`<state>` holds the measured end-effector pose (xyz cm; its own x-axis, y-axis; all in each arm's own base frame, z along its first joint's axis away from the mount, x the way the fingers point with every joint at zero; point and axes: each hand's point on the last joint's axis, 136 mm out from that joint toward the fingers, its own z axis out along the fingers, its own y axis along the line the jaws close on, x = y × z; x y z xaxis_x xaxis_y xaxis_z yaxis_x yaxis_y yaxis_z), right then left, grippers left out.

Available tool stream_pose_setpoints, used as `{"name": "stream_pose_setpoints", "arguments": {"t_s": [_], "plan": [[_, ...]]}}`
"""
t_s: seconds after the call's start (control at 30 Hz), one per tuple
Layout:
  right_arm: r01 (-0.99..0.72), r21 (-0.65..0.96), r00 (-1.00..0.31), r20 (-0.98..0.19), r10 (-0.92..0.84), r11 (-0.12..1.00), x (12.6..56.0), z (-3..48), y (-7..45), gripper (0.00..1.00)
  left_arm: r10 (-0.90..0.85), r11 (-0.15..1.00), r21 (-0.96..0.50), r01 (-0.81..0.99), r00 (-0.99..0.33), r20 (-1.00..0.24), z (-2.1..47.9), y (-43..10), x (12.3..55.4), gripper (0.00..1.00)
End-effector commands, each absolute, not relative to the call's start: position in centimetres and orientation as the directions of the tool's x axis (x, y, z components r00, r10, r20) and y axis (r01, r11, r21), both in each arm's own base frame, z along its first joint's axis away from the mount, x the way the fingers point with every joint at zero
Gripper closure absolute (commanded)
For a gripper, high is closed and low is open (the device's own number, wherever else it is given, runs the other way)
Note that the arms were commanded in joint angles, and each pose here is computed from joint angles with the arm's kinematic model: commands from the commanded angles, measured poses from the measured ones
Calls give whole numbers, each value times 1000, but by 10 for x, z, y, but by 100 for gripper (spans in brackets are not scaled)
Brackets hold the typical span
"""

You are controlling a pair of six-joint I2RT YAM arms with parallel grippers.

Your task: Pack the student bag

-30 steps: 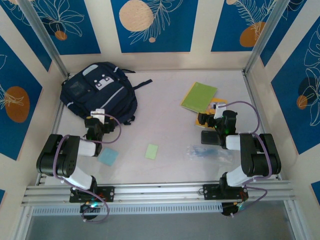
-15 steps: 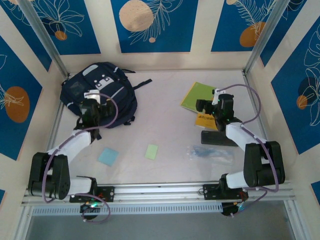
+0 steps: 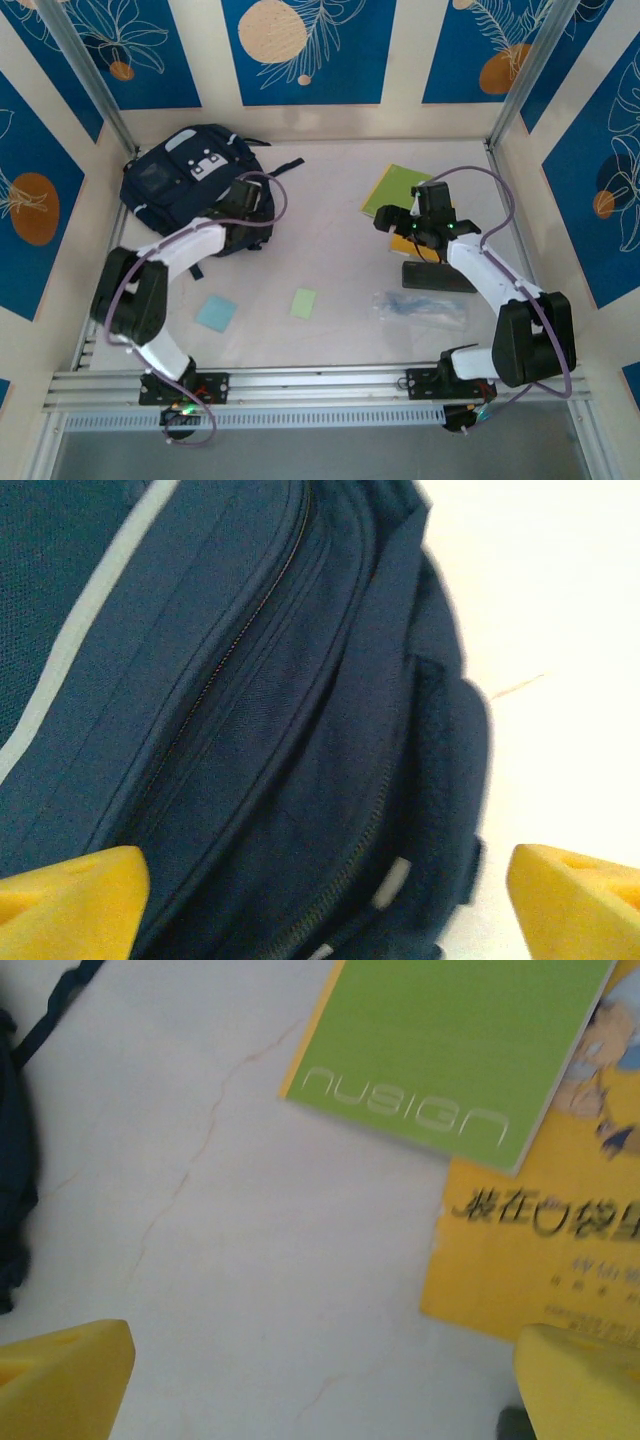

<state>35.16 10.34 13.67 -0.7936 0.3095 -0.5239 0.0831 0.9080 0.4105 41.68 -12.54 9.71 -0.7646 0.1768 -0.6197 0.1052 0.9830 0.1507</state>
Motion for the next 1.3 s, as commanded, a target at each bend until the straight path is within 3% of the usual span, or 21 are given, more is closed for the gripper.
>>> {"name": "stream_pose_setpoints", "arguments": {"t_s": [0.0, 0.1, 0.17, 0.23, 0.3, 0.33, 0.63, 0.9, 1.1, 1.2, 1.27], "plan": [[81, 487, -825, -457, 333, 870, 336, 152, 118, 4, 213, 947, 320, 38, -819, -533, 84, -102, 427, 15], [74, 485, -829, -456, 324, 872, 331, 153, 118, 5, 222, 928, 372, 28, -843, -489, 72, -97, 436, 22], [70, 475, -832, -458, 314, 877, 327, 153, 116, 9, 230, 929, 365, 55, -860, -455, 63, -103, 442, 37], [64, 462, -830, -467, 305, 884, 325, 155, 114, 14, 241, 936, 340, 93, -872, -425, 54, -111, 443, 59], [62, 440, -824, -484, 295, 896, 323, 157, 109, 18, 244, 946, 301, 125, -883, -401, 48, -119, 441, 93], [69, 423, -816, -497, 295, 903, 323, 158, 104, 19, 247, 951, 273, 145, -886, -391, 45, -126, 438, 100], [228, 374, -769, -497, 402, 899, 345, 148, 51, 19, 315, 931, -33, 364, -844, -435, 59, -243, 400, 100], [353, 381, -720, -473, 508, 855, 390, 130, 3, 23, 279, 887, -211, 410, -842, -461, 78, -333, 381, 100], [361, 418, -736, -422, 530, 833, 423, 121, -10, 28, 237, 863, -314, 395, -866, -440, 92, -370, 361, 100], [355, 418, -744, -415, 524, 836, 436, 119, -12, 28, 206, 866, -331, 374, -872, -444, 103, -369, 359, 83], [350, 438, -753, -395, 526, 828, 442, 119, -9, 30, 197, 873, -319, 370, -864, -464, 114, -366, 362, 59]]}}
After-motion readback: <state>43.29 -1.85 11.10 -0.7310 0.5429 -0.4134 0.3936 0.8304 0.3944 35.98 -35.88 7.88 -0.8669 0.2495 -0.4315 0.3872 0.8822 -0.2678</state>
